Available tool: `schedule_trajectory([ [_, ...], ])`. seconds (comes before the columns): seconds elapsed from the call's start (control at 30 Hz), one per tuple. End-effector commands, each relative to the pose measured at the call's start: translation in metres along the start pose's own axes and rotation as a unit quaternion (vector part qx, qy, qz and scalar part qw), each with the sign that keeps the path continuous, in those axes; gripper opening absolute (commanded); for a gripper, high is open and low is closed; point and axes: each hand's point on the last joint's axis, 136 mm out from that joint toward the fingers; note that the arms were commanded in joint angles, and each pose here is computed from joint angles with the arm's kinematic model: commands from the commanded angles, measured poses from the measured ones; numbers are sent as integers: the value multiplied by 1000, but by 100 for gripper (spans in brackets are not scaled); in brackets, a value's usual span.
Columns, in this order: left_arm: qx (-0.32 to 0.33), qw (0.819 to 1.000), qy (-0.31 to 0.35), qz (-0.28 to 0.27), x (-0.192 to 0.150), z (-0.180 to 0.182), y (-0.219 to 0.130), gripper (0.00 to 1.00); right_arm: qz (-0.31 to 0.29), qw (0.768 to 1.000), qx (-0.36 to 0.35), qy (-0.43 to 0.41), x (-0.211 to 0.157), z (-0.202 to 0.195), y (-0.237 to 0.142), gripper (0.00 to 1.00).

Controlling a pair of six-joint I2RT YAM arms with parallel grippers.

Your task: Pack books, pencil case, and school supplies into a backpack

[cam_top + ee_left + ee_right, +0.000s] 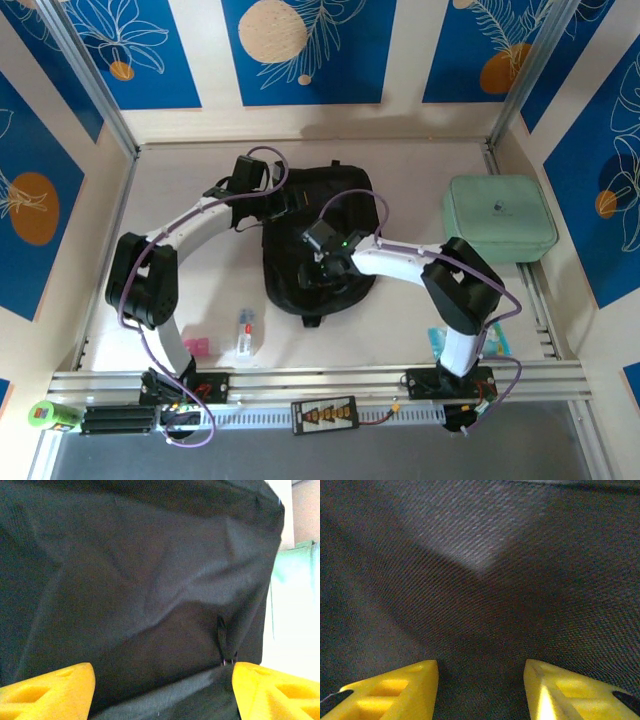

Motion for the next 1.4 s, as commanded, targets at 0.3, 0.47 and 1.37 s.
schedule_trajectory([
  [0.3, 31, 996, 76, 25, -17, -35, 8, 69, -149, 986, 39, 67, 60, -33, -110, 57],
  [0.47, 59, 991, 105, 58, -37, -45, 24, 62, -163, 974, 24, 155, 85, -95, -126, 60],
  [1.37, 95, 975, 143, 143, -63, -81, 86, 43, -146, 965, 12, 217, 97, -145, -115, 61],
])
Point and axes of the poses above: each hand's point on the last joint's axis, 136 mm out from that joint toward the fingers, its own y axis out along the fingers, its own z axis along the line the jaws close on, x = y × z, and after that the axes turned 10 degrees about y, right-handed
